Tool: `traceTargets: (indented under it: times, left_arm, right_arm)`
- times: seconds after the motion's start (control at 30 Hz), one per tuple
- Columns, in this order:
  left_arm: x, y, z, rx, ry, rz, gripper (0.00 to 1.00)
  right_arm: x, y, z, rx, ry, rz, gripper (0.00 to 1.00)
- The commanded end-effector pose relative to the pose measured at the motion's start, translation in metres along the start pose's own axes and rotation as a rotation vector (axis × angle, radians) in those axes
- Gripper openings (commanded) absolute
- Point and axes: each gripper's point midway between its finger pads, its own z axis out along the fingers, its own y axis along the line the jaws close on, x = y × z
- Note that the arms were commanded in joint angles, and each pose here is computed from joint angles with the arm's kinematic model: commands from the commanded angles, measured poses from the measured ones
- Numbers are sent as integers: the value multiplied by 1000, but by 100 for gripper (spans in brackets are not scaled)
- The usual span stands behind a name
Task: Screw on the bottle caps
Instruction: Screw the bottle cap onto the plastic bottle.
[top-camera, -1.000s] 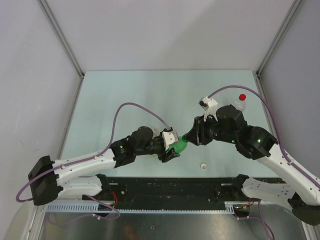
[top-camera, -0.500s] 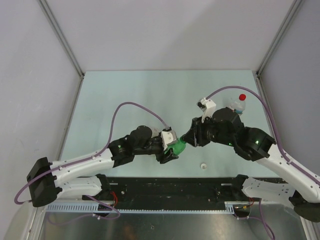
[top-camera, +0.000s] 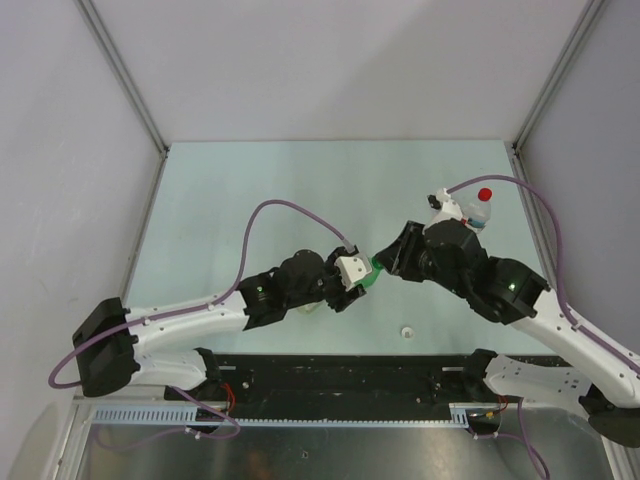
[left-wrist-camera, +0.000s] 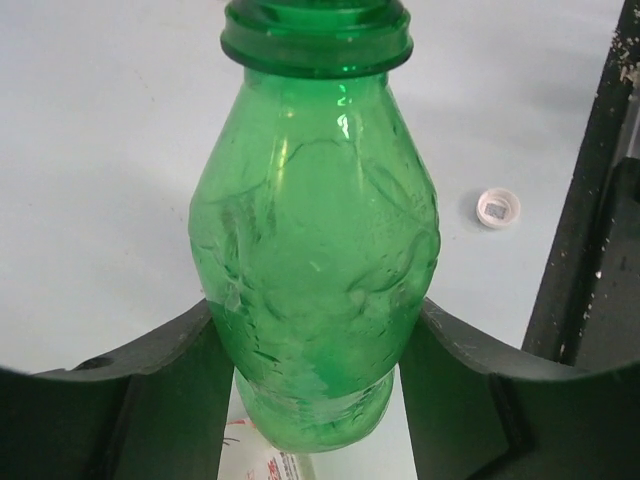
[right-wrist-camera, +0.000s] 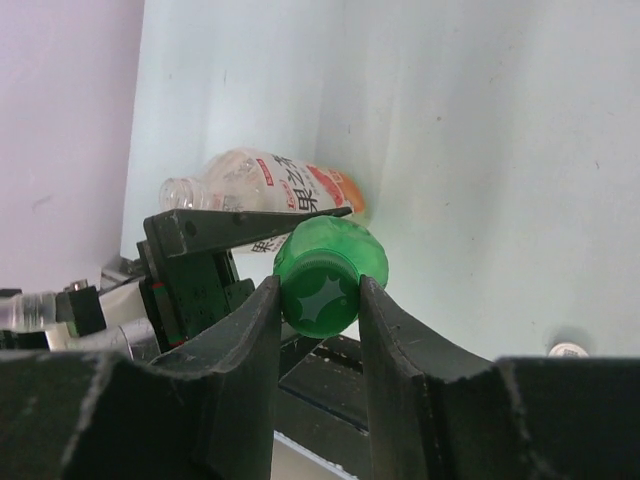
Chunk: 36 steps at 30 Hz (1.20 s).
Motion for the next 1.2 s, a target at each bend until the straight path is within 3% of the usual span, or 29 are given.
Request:
traceTargets:
  times: [0.0, 0.53, 0.7, 0.83, 1.03, 1.17]
  left_arm:
    - [-96, 23, -6, -117, -291, 67, 0]
    - [-80, 10, -3, -57, -277, 63, 0]
    - [-76, 9, 1, -55, -265, 40, 0]
    - [-72, 0, -3, 0, -272, 22, 0]
    - [-74, -18, -17, 131, -311, 29, 0]
    - [-72, -26, -26, 194, -328, 26, 0]
  right_arm:
    - [13, -22, 2, 94, 37, 29, 26]
    - [-4, -21, -13, 45, -27, -3, 60]
    - [-4, -14, -17, -13, -17, -90, 80]
    - [-1, 1, -28, -141, 2, -248, 97]
    - [-4, 40, -63, -444, -54, -483, 99]
    - [2, 43, -86, -556, -79, -640, 99]
